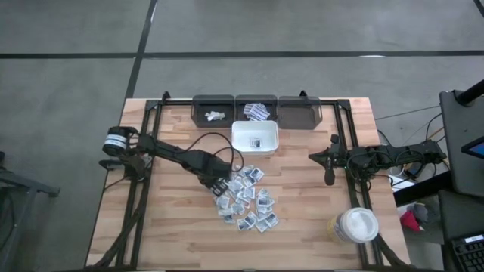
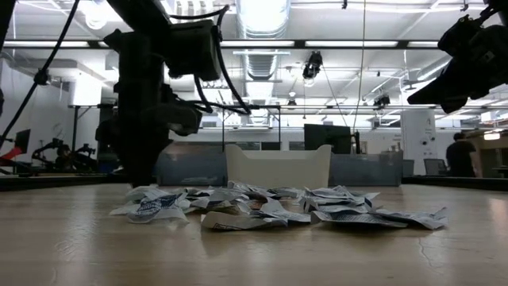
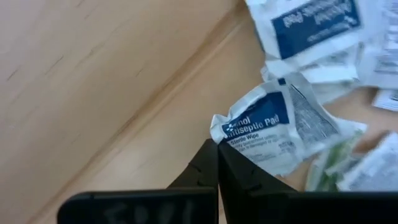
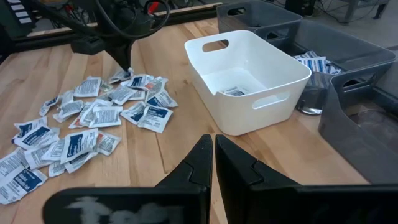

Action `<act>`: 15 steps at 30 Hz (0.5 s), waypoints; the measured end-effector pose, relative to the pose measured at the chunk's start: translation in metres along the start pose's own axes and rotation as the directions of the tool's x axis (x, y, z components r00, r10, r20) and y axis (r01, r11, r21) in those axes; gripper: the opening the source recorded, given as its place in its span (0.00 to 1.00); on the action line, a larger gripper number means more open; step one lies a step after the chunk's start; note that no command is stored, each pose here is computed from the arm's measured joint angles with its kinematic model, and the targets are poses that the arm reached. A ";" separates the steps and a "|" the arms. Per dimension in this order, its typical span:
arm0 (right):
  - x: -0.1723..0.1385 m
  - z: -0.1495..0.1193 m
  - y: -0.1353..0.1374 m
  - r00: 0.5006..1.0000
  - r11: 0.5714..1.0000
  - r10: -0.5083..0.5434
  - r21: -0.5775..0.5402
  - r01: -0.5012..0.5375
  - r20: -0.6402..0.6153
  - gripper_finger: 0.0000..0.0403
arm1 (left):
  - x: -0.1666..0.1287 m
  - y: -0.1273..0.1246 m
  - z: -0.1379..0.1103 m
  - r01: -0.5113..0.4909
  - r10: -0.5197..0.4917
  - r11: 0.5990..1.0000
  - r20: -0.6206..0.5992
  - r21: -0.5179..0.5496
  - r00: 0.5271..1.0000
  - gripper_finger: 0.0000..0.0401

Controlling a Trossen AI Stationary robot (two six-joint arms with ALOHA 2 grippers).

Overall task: Pick & Place First Aid Supplies
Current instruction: Put the blue alcohol pad into the white bin

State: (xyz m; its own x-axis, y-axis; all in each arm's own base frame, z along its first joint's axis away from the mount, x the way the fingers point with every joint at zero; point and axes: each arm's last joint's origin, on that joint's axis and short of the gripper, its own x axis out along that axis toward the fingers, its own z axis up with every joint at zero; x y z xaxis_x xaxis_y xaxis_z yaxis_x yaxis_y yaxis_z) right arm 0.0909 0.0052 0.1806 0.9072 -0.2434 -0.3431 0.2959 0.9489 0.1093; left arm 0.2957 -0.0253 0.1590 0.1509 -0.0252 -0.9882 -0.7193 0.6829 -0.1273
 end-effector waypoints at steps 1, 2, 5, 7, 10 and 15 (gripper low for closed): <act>0.000 0.000 0.000 1.000 1.000 0.000 0.000 0.000 0.000 0.04 | -0.002 0.000 0.000 0.003 -0.003 1.000 0.002 0.005 1.000 0.00; 0.000 0.000 0.000 1.000 1.000 0.000 0.000 0.000 0.000 0.04 | -0.006 0.001 -0.001 0.008 -0.008 1.000 0.006 0.009 1.000 0.00; 0.000 0.000 0.000 1.000 1.000 0.001 0.000 -0.001 0.000 0.04 | -0.012 0.001 -0.001 0.020 -0.020 1.000 0.016 0.010 1.000 0.00; 0.000 0.000 0.000 1.000 1.000 0.000 0.000 0.000 0.000 0.04 | -0.016 0.003 -0.003 0.018 -0.019 1.000 0.015 0.010 1.000 0.00; 0.000 0.000 0.000 1.000 1.000 0.000 0.000 0.000 0.000 0.04 | -0.024 0.005 -0.004 0.034 -0.034 0.999 0.015 0.024 0.999 0.00; 0.000 0.000 0.000 1.000 1.000 0.000 -0.003 0.000 0.000 0.04 | -0.046 -0.001 -0.007 0.149 -0.159 0.952 0.015 0.267 0.987 0.00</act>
State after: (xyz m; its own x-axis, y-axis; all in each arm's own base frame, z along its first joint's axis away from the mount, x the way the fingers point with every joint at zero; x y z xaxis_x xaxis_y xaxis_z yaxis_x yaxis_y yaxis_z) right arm 0.0909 0.0052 0.1805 0.9072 -0.2432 -0.3433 0.2947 0.9497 0.1061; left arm 0.2847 -0.0300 0.2037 0.2731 -0.1225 -0.9542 -0.4817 0.8411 -0.2459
